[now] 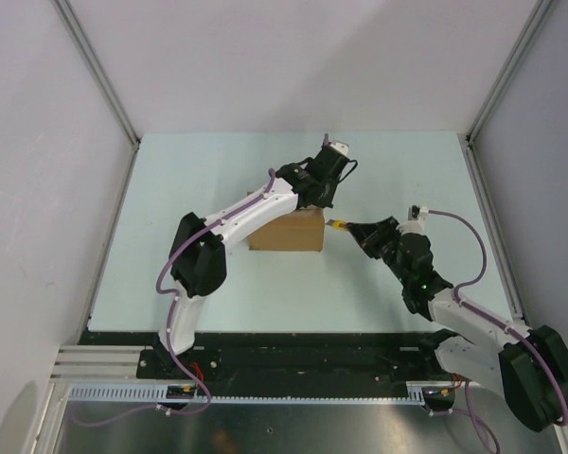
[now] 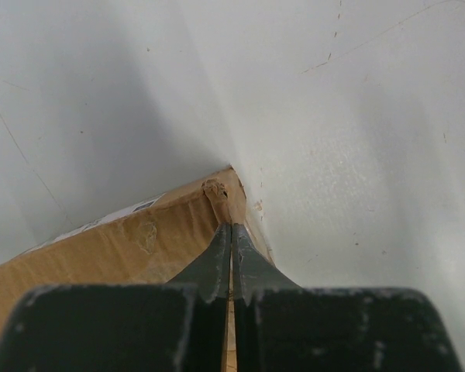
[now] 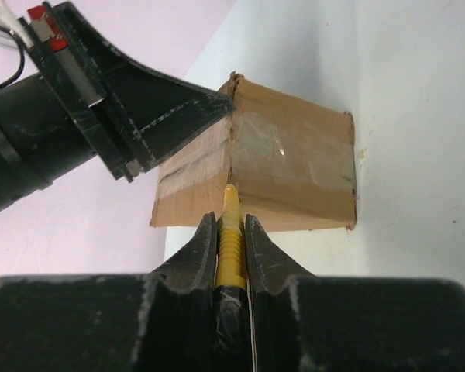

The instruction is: Unpack the express box

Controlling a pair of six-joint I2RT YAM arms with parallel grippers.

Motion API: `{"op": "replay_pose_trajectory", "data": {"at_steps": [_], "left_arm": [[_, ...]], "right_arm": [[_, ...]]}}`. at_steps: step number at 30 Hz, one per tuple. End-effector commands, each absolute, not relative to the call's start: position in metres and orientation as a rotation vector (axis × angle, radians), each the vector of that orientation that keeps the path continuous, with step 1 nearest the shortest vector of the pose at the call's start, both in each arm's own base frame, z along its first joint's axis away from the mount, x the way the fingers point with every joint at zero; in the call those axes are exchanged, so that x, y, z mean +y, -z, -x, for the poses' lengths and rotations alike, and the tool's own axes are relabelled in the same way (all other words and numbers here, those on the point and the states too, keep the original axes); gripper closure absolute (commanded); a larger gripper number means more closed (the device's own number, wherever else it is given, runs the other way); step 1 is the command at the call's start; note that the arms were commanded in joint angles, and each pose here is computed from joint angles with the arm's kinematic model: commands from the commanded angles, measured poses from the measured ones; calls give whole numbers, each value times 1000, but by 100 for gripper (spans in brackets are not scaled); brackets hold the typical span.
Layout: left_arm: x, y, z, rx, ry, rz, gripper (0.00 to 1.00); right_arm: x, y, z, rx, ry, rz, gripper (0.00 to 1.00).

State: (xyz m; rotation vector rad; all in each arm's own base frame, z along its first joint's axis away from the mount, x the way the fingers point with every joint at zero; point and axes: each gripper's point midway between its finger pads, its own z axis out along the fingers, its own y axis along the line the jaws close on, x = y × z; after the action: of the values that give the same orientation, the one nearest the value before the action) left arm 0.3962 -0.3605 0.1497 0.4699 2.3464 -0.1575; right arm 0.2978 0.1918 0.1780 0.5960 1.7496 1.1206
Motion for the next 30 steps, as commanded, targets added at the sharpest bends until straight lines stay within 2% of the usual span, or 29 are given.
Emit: {"op": "replay_pose_trajectory", "data": {"at_steps": [1,17,30], "left_arm": [[-348,-107,-376,2501,106,-518,100],[-351,-110,-374,2499,122,-524,100],[-349,-107,-374,2504,113,-527,100]], "right_arm": [[184,-204,-318,1670,-1096,-597,100],[187,-210,-349,1634,-1093,-601,100],[194,-214,-352,1620,-1125,-581,100]]}}
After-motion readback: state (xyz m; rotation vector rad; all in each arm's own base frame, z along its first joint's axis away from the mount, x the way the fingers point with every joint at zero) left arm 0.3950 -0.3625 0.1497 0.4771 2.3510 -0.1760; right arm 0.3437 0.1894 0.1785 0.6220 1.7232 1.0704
